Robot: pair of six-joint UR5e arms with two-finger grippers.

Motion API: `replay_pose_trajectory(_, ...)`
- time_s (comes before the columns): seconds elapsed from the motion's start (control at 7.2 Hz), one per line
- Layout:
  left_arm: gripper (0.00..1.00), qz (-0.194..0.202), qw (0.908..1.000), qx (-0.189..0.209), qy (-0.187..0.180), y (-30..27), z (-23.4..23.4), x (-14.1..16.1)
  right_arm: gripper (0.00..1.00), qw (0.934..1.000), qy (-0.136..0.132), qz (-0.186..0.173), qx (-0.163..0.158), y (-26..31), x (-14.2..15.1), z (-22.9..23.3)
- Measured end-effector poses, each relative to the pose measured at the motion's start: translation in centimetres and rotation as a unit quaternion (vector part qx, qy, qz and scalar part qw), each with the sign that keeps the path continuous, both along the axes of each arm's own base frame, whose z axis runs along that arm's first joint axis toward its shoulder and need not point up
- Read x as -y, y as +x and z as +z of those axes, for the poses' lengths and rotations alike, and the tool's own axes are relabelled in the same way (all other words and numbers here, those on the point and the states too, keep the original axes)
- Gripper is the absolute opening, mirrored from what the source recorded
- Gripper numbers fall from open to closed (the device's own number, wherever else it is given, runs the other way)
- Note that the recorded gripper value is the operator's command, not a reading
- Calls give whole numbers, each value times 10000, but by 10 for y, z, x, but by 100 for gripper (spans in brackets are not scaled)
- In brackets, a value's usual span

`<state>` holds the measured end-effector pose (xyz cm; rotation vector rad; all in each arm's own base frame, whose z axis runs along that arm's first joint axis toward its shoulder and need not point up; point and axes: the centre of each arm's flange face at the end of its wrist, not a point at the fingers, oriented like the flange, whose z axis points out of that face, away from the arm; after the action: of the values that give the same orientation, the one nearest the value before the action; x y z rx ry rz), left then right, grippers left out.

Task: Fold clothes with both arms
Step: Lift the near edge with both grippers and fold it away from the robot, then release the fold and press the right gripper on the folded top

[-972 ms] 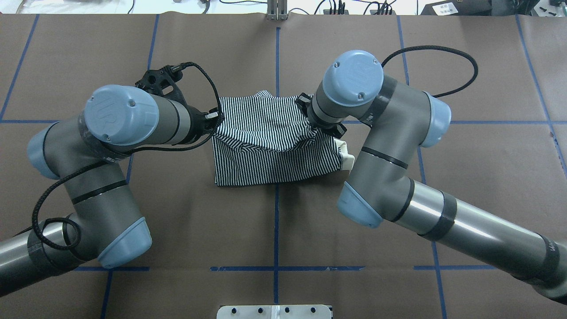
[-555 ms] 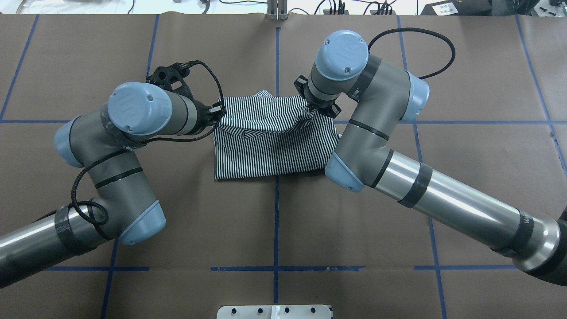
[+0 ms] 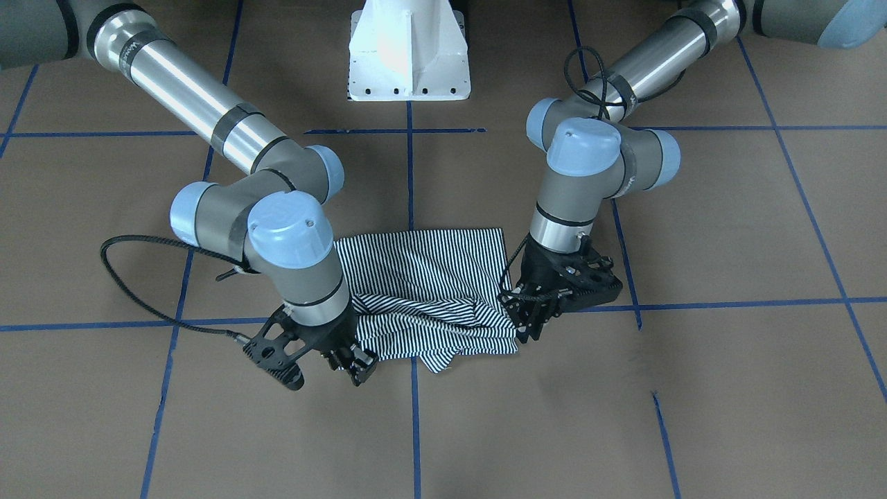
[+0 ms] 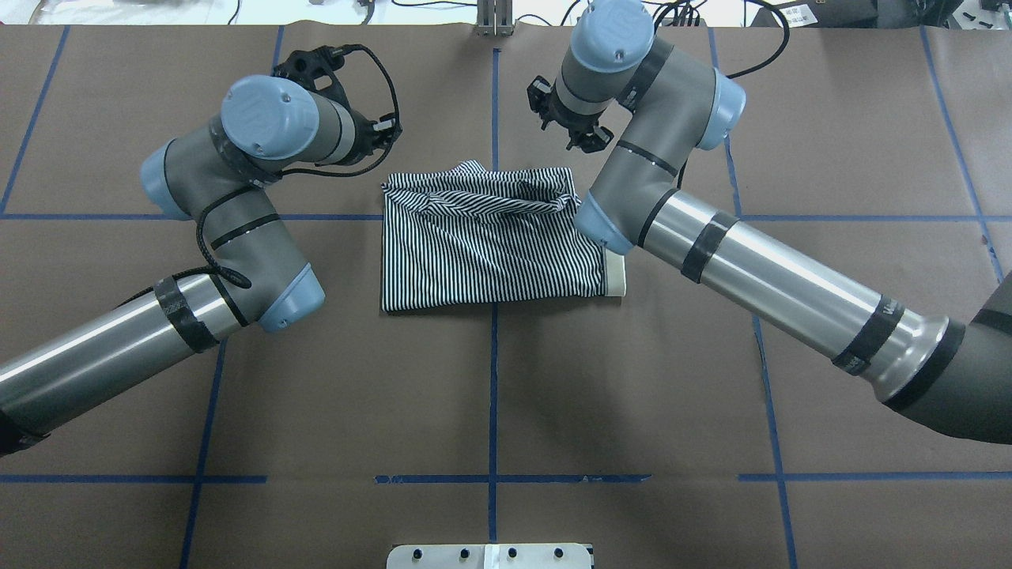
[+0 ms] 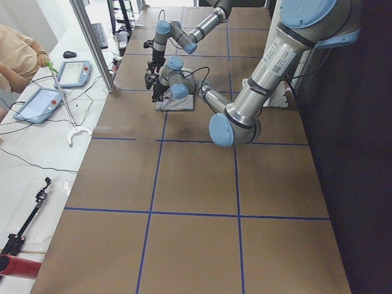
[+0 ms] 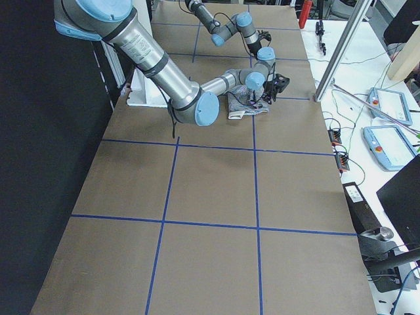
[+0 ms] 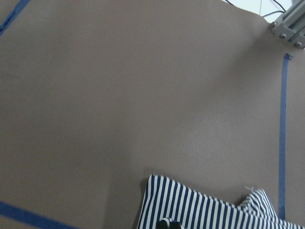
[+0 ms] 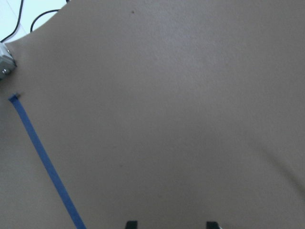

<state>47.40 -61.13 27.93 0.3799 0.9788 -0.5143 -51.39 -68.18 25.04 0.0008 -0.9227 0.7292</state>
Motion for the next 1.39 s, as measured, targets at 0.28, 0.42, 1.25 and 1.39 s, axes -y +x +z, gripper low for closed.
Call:
replay_pose_trajectory(0.28,0,74,9998,-140,86,-12,-7,3,100,9999,-6,-47,133,28,21,-3)
replay_pose_trajectory(0.42,0,230,9990,-376,37,-13,-21,-13,86,9998,19,-37,192,34,20,-6)
replay_pose_trajectory(1.25,0,1310,9896,-81,581,-11,-42,-71,0,9943,595,-728,493,-50,-133,-28)
replay_pose_trajectory(1.39,0,1347,9887,-32,656,-26,-37,-71,0,9938,638,-770,493,-57,-143,-32)
